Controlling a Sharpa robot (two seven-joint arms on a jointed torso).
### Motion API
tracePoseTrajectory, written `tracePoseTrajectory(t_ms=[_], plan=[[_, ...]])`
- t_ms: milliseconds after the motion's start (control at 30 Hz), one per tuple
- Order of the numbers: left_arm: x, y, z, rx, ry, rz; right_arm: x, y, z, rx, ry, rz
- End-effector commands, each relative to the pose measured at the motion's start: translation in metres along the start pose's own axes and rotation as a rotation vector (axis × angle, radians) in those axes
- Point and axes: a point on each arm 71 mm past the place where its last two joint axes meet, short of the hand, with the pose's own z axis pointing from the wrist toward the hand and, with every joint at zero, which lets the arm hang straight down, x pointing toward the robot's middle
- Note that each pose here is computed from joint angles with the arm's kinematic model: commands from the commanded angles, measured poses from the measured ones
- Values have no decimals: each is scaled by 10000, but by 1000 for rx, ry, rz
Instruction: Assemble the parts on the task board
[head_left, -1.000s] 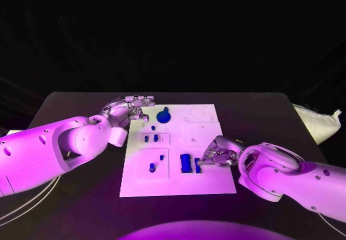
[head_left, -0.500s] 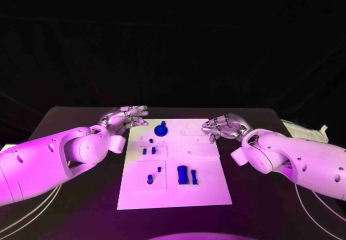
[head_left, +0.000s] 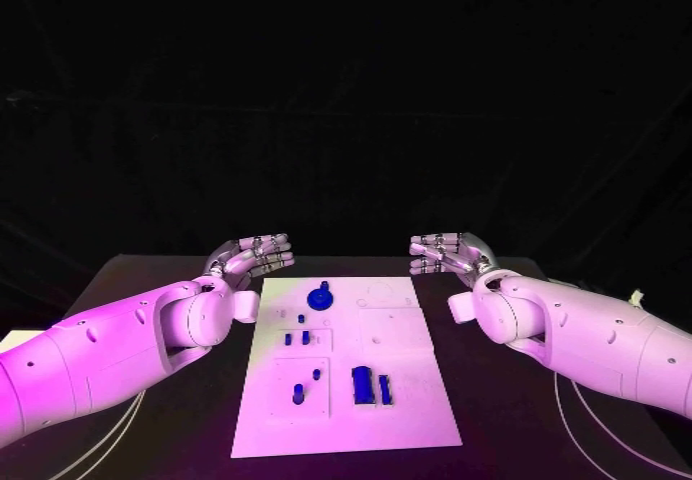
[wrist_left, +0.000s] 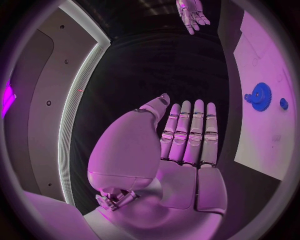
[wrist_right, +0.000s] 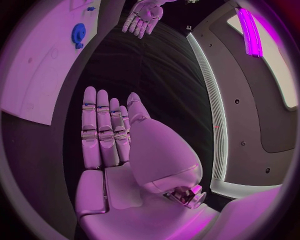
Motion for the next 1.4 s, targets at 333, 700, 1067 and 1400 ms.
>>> tracePoseTrajectory(t_ms=[333,700,1067,1400], plan=[[129,23,-100,25,-36,46,176,94,-102,-28,-43,31],[468,14,-417,120,-125,167,567,304,-437,-55,-143,85],[569,-8,-529,156,-151,202,641,345,-520,-54,-162,91],[569,-8,-529,156,-151,202,641,345,-520,-54,-162,91]])
